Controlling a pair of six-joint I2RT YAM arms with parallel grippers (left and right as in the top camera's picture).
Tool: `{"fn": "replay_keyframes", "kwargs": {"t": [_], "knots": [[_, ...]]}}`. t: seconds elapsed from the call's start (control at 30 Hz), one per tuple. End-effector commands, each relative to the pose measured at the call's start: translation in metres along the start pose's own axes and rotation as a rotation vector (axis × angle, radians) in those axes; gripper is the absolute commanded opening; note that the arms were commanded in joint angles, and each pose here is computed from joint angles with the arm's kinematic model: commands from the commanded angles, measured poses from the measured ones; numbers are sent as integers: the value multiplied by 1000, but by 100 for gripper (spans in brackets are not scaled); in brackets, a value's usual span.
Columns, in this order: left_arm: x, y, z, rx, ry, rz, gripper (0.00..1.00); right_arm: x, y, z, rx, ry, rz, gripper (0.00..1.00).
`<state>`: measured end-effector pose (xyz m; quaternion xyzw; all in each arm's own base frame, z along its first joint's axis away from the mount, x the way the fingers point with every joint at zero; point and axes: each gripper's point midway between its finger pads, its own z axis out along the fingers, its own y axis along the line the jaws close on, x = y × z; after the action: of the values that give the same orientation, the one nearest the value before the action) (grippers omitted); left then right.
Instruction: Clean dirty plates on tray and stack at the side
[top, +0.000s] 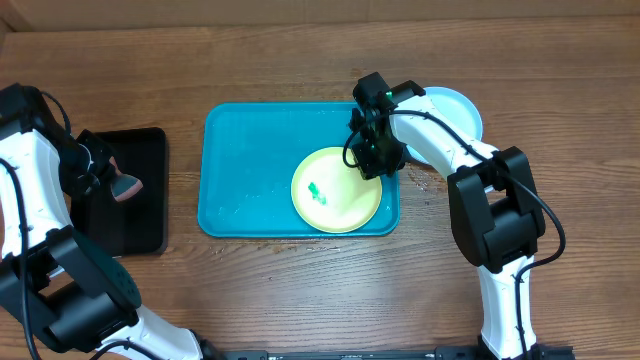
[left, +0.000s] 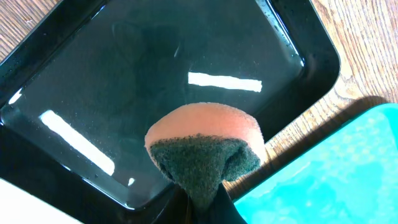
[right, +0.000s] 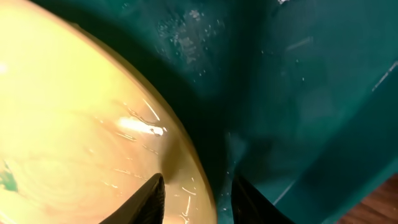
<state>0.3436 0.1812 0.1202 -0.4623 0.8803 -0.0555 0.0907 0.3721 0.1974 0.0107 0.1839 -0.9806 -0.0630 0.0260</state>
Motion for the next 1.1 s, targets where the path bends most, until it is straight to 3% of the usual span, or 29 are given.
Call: {"fn": "replay_keyframes", "kwargs": {"t": [0.0,0.33,0.53,0.67,1.07], "knots": [[0,-3,1,11,3,6,4,1,-4,2,17,4,40,30],[-2,-4,1,13,-4,19,4,-4,-1,5,-1,-17,103,6],[-13,-3,9,6,-47,23,4,-27,29,1,-172,-103,92,4],[-23,8,27,-62,-75,17,4,-33,31,1,-177,-123,101,4],[-16,25,102,-134,52,-2,4,-32,31,1,-177,-121,104,4]]}}
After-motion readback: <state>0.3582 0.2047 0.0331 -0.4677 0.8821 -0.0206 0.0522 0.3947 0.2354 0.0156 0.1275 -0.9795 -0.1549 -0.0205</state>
